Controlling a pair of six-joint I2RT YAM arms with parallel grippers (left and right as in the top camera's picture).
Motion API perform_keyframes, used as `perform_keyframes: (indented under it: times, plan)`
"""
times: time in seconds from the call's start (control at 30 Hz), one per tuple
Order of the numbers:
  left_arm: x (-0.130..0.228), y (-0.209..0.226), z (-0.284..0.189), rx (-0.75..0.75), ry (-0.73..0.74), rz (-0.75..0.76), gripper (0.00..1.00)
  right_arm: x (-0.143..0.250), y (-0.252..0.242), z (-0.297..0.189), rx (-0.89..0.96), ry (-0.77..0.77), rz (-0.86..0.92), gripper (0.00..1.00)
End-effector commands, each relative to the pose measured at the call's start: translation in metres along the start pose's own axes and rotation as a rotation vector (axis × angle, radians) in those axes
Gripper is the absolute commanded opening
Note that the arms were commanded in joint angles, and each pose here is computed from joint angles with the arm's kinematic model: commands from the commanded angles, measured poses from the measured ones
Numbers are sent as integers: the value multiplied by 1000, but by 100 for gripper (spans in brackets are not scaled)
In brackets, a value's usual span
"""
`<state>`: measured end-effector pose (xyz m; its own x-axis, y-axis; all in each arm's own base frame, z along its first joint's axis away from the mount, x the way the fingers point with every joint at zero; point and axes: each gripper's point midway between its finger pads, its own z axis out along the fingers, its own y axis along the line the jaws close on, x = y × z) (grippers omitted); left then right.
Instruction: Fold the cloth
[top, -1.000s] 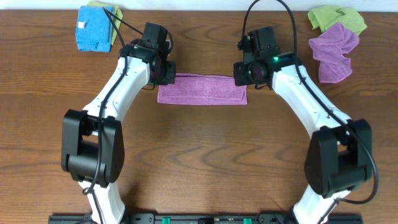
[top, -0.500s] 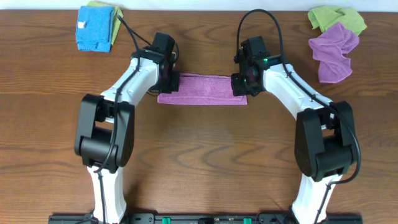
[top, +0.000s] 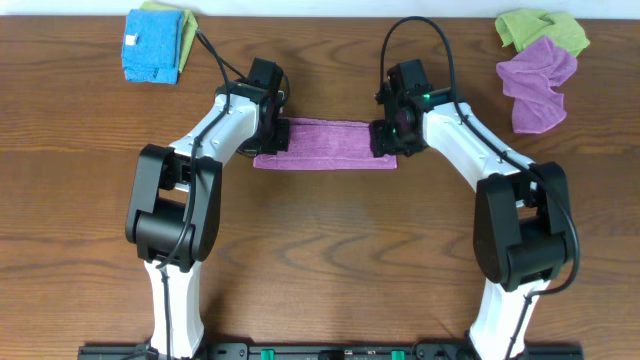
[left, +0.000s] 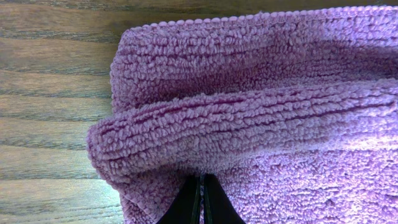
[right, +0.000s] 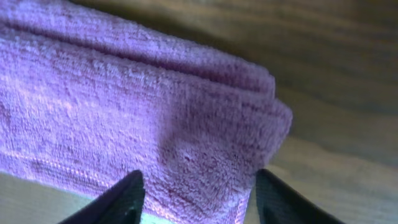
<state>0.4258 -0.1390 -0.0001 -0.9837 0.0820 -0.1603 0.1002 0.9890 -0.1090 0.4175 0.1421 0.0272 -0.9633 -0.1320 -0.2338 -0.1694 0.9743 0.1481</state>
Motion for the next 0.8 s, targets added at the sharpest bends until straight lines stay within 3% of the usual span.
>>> perform_keyframes:
  times: [0.0,0.13,0.27,0.43,0.77]
  plan:
    - [12,4,21,-15,57,-7,6,-14,-1,-24,-22,-44,12,64]
    - [13,4,21,-16,60,-7,6,-21,-20,-56,-55,-85,61,69]
    - [13,4,21,-16,60,-7,6,-23,-35,-79,-253,-111,83,71]
    - [13,4,21,-12,59,-7,6,-16,-36,-91,-575,-172,69,82]
    - [13,-4,21,34,66,-8,6,10,-26,-41,-752,-122,117,87]
